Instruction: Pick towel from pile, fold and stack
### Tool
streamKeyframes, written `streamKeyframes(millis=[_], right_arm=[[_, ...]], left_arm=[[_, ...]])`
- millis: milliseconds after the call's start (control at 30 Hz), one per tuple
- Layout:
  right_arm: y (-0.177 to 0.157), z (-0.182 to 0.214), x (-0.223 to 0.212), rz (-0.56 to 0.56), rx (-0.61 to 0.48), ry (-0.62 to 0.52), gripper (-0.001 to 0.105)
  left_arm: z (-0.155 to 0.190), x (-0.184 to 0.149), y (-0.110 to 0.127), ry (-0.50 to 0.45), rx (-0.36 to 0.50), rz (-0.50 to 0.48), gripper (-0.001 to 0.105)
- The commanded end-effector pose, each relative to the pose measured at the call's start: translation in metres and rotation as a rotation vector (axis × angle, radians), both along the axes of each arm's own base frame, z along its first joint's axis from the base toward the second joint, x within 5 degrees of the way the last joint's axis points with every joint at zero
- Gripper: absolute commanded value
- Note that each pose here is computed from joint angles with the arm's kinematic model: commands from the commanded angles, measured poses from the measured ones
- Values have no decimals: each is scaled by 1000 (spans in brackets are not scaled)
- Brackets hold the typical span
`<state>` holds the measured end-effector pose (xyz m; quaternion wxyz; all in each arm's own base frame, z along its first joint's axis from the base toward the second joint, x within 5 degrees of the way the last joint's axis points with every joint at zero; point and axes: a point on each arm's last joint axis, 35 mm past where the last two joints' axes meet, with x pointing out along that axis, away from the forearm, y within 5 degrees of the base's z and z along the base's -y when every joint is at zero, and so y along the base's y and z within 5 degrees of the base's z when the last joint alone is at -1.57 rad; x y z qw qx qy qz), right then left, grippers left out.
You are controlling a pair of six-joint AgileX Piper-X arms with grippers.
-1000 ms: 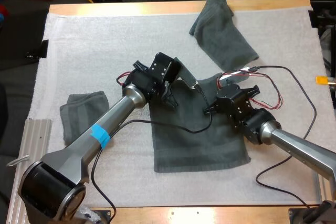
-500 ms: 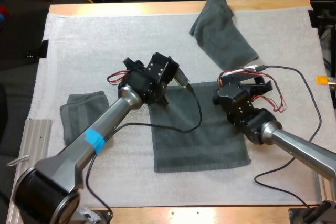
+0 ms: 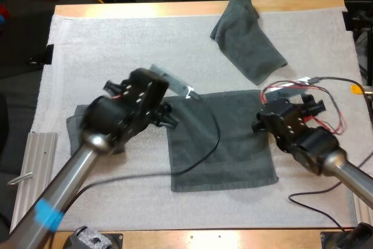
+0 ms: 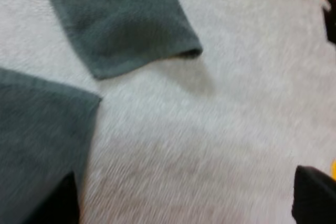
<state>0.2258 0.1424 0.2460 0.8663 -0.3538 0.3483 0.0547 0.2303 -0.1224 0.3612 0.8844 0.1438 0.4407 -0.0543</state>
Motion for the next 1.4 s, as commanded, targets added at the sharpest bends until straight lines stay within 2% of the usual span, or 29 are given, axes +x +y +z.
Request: streamKeyframes(millis=[0,133,367,567,767,1000,1133,1200,1367], right_arm=[[-5,6,-6,-11,38,20,79],[-14,20,-24,17,139,79,79],[-34,41,-60,49,282,190,79],[-48,52,-86,54,386,273,79],[-59,58,-106,89,442,341,79],[-68,61,-125,58,530,437,79],[-70,60,-130,39,563,494,79],[-71,59,-132,37,566,513,79],[-71,59,-132,11,583,517,79]], left_arm=[[9,-10,6,-10,-34,16,68],[33,-41,22,-39,-140,22,68],[65,-102,51,-61,-399,0,68],[73,-134,67,-52,-507,-6,68],[68,-154,75,62,-534,-15,68],[60,-163,78,192,-533,-7,68],[58,-165,75,262,-587,-43,68],[54,-165,74,291,-600,-44,68],[25,-158,70,388,-566,-6,68]])
